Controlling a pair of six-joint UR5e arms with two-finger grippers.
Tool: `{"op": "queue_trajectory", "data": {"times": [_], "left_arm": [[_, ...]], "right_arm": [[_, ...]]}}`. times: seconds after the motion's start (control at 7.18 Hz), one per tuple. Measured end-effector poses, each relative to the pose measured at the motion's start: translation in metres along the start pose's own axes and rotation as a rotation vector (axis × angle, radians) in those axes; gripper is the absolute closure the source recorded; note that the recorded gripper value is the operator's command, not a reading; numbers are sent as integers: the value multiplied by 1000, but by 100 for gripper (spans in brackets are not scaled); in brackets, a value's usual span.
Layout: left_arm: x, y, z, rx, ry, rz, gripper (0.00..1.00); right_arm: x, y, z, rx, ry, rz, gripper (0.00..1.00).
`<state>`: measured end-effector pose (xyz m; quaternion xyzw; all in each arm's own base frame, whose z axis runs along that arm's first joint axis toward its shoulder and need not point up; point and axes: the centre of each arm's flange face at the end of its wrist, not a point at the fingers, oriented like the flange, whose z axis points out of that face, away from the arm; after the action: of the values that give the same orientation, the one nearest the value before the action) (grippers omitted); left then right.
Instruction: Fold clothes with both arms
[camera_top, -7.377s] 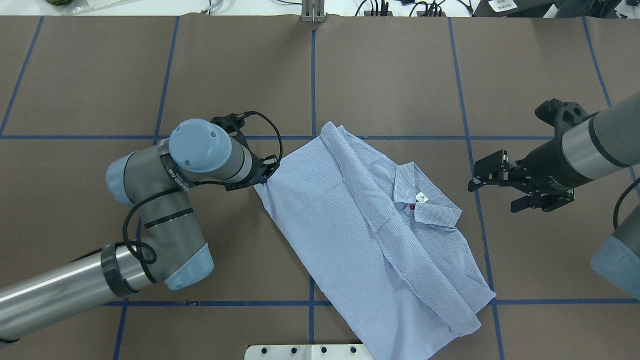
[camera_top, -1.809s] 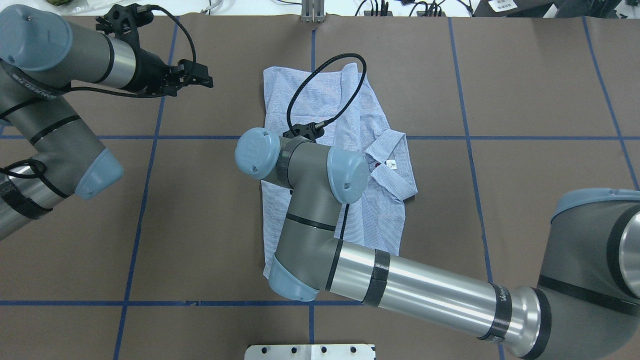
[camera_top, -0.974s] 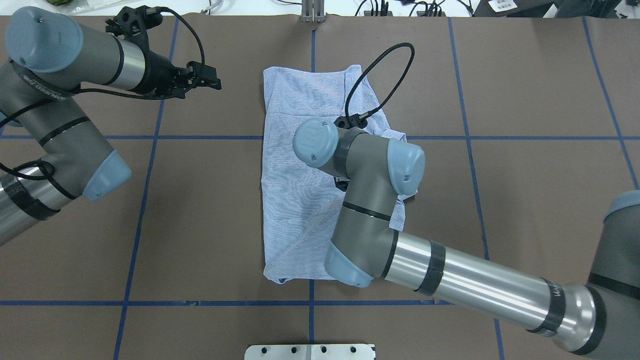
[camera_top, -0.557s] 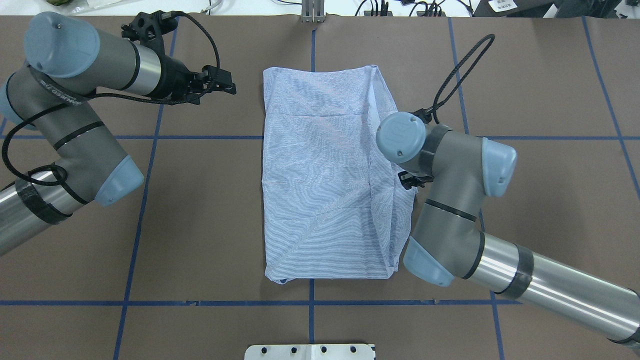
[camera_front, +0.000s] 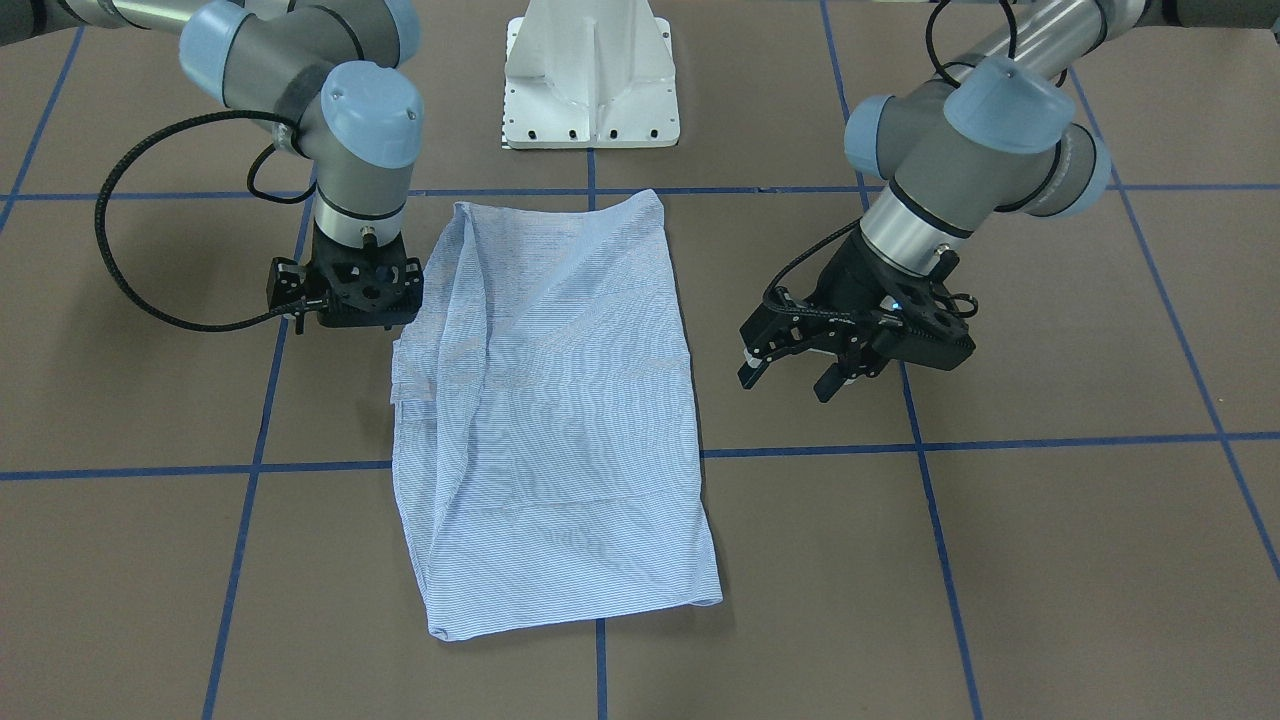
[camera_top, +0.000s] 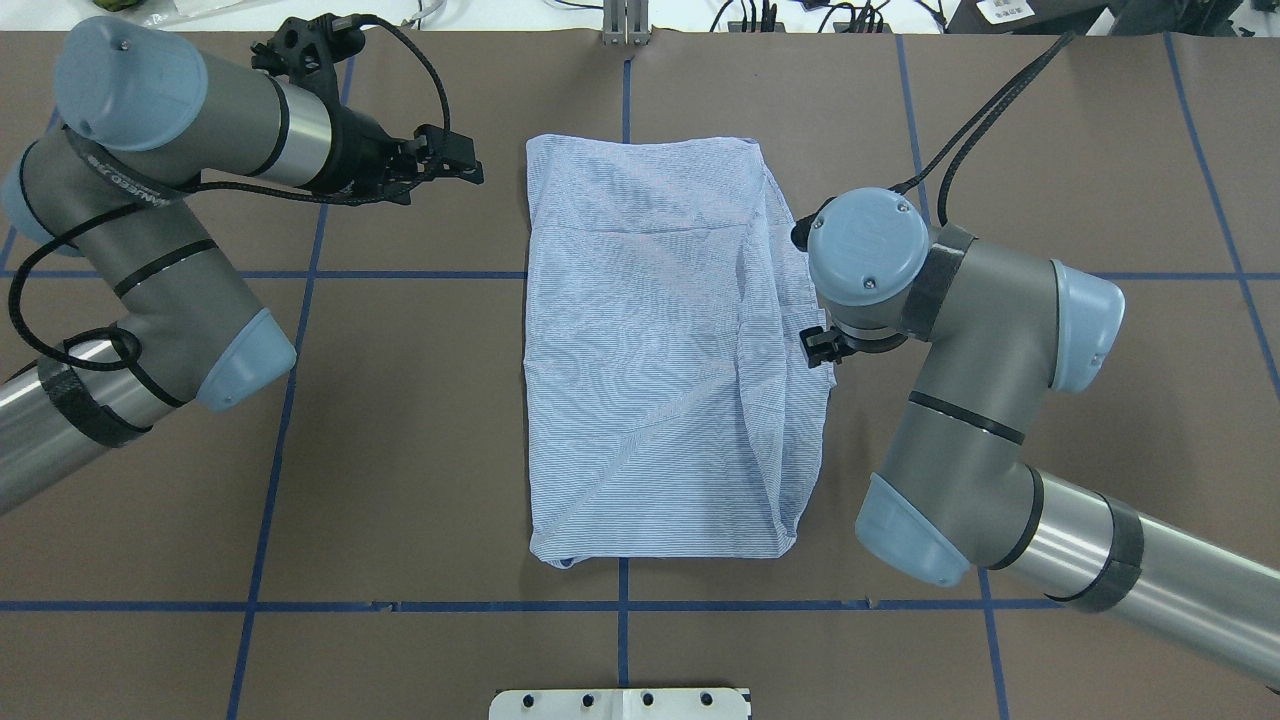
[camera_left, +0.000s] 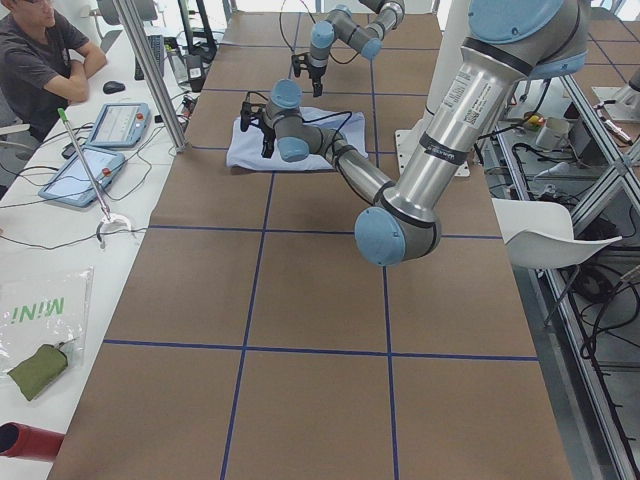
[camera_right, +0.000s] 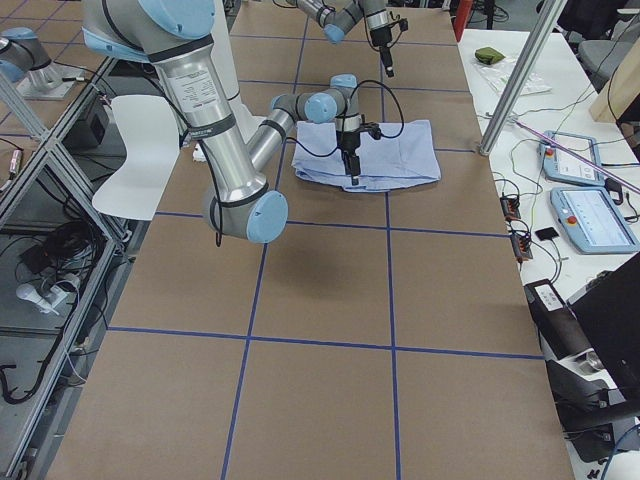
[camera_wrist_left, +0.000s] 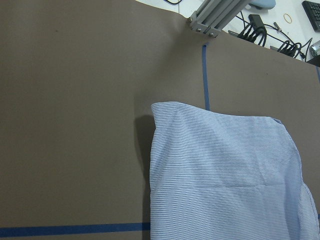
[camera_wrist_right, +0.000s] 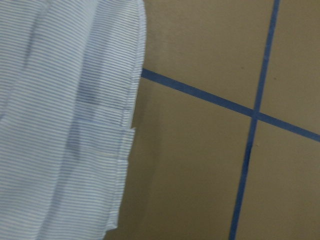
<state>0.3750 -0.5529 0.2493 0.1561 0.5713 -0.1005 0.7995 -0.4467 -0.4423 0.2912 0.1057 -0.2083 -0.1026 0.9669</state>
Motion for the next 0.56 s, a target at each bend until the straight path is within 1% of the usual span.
{"op": "queue_trajectory", "data": {"times": [0.14,0.28,0.42,0.56], "left_arm": [[0,0,0,0,-1,0,0],[-2,0,1,0,-3,0,0],[-4,-1,3,-1,-7,0,0],[-7,0,4,-2,-12,1,0]], "right_arm": [[-17,9,-8,17,-49,-27,0],[-38,21,-10,27,-79,-58,0],[-56,34,-9,31,-92,-84,0],[-73,44,-7,37,-93,-108,0]]}}
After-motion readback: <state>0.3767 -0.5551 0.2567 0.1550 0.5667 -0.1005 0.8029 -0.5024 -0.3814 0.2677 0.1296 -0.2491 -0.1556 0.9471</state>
